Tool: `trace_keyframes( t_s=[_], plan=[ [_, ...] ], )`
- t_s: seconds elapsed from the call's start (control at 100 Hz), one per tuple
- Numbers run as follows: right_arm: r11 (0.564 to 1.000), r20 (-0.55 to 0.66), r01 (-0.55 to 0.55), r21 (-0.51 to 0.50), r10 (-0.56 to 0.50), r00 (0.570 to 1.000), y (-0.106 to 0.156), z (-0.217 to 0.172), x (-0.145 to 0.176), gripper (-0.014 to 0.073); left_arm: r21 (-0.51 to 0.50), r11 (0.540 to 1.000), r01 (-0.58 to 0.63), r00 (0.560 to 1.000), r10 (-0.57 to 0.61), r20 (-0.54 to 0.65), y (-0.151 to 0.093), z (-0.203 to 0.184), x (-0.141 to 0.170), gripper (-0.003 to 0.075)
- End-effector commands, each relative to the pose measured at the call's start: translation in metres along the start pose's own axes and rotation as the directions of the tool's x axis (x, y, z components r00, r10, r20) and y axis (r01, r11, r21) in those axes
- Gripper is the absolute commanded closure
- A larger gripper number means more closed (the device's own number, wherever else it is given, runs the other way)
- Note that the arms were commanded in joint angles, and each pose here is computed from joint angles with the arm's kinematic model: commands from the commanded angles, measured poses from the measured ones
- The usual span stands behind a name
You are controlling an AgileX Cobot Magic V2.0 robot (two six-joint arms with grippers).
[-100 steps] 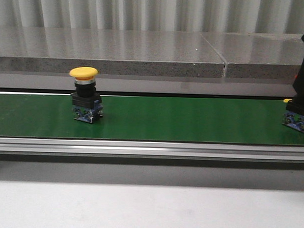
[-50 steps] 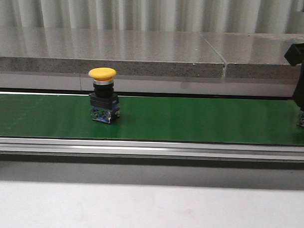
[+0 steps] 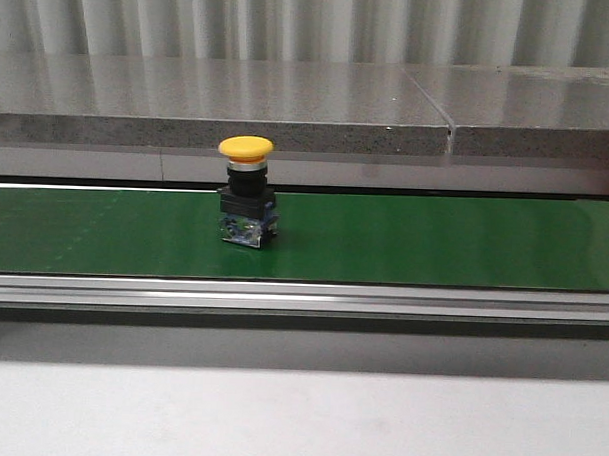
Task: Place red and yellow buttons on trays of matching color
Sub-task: 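Carry the red button into the red tray and open the right gripper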
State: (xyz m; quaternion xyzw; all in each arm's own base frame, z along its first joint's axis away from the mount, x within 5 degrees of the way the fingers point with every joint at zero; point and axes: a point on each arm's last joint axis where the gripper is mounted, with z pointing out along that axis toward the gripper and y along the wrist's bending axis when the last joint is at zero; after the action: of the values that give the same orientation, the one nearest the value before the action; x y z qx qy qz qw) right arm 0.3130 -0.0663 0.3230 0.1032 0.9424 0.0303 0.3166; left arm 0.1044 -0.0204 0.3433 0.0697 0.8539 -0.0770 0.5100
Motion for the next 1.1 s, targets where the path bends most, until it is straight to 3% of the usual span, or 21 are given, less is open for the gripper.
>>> trace_keyframes(
  t_s=[0.0,0.28,0.48,0.73,1.09],
  plan=[
    [0.995,0.170,-0.087,0.046,0.078,0.982,-0.022,-0.028,-0.023,0.0512,0.007,1.000,0.005,0.995,-0.005,0.098,-0.001,-0.005,-0.014,0.0740],
    [0.952,0.314,-0.267,0.152,0.210,0.926,-0.091,-0.031,-0.040,0.0512,0.007,1.000,0.005,0.995,-0.005,0.098,-0.001,-0.005,-0.014,0.0740],
    [0.924,0.298,-0.335,0.183,0.272,0.915,-0.128,0.002,-0.042,0.0512,0.007,1.000,0.005,0.995,-0.005,0.098,-0.001,-0.005,-0.014,0.0740],
    [0.905,0.249,-0.370,0.209,0.317,0.915,-0.159,0.051,-0.041,0.0512,0.007,1.000,0.005,0.995,-0.005,0.098,-0.001,-0.005,-0.014,0.0740],
    [0.901,0.210,-0.377,0.215,0.334,0.919,-0.177,0.093,-0.046,0.0512,0.007,1.000,0.005,0.995,-0.005,0.098,-0.001,-0.005,-0.014,0.0740]
  ],
)
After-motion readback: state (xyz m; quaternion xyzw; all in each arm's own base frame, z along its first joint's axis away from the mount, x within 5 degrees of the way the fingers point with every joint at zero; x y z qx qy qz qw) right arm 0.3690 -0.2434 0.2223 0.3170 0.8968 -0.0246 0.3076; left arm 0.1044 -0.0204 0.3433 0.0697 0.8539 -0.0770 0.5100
